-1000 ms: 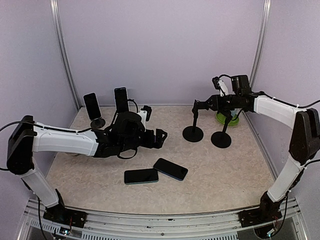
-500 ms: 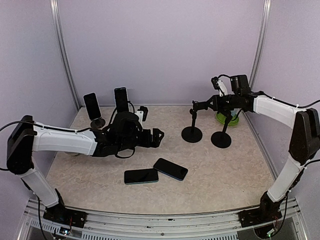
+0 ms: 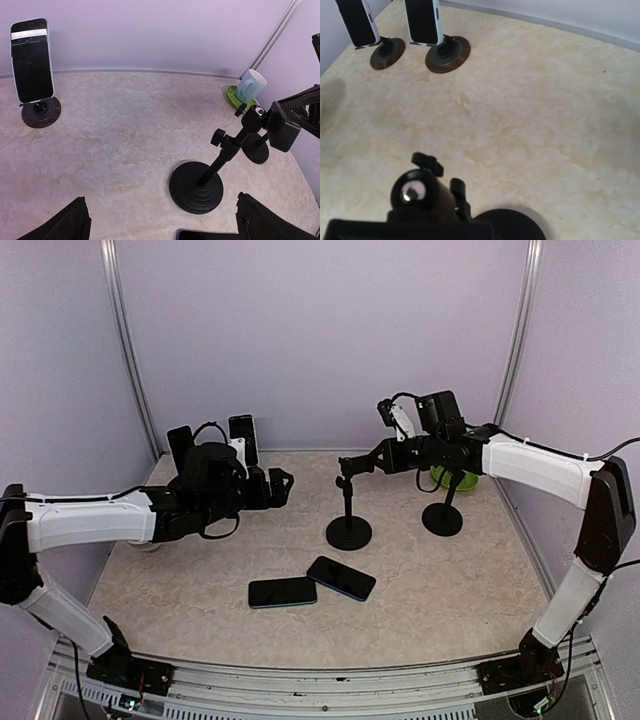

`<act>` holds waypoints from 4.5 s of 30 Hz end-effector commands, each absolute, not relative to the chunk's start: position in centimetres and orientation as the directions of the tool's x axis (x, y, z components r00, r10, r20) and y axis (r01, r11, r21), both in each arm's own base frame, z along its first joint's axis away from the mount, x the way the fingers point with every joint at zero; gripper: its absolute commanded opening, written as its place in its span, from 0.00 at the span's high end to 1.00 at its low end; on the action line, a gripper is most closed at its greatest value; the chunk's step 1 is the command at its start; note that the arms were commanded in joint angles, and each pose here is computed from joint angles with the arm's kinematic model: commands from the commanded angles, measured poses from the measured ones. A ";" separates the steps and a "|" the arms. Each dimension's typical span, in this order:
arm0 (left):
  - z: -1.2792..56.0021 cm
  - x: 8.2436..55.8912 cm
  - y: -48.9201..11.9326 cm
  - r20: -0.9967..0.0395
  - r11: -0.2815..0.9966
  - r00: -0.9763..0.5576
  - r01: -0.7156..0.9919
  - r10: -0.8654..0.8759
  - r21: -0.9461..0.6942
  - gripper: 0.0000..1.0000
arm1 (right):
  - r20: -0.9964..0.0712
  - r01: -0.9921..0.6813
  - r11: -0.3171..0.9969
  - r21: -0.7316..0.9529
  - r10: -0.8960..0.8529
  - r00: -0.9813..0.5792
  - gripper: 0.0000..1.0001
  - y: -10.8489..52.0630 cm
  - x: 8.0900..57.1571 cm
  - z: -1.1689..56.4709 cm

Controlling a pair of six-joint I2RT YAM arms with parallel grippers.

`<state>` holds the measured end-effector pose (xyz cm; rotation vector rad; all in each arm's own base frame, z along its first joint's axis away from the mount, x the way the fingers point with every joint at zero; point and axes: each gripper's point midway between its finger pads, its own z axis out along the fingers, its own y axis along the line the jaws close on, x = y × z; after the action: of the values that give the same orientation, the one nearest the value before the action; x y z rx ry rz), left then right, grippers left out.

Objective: Place the phone on the phone stand
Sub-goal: Move the phone stand to the center of the board, then move the phone to the phone.

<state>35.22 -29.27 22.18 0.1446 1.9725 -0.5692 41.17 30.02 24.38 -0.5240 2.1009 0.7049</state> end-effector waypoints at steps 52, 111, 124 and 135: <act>22.6 32.6 -28.0 -0.862 0.858 -0.478 0.359 -0.168 -0.366 0.01 | -0.960 -0.790 0.610 0.063 -0.179 -0.215 0.00 29.9 28.3 33.4; 11.5 36.0 -32.6 -0.703 0.759 -0.692 0.367 -0.165 -0.539 0.01 | -0.500 -0.823 0.560 0.098 -0.687 -0.527 0.06 32.1 22.6 0.1; 13.5 35.8 -31.9 -0.728 0.764 -0.665 0.380 -0.165 -0.521 0.01 | -0.461 -0.843 0.528 0.102 -0.726 -0.511 0.35 31.6 21.7 -1.0; 15.2 35.6 -31.1 -0.749 0.776 -0.641 0.382 -0.169 -0.502 0.01 | -0.532 -0.854 0.516 0.062 -0.707 -0.466 0.45 32.4 22.2 2.2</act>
<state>35.23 -31.41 13.22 0.1540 2.1578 -0.8361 24.04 33.11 2.34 -1.2277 2.2761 0.4489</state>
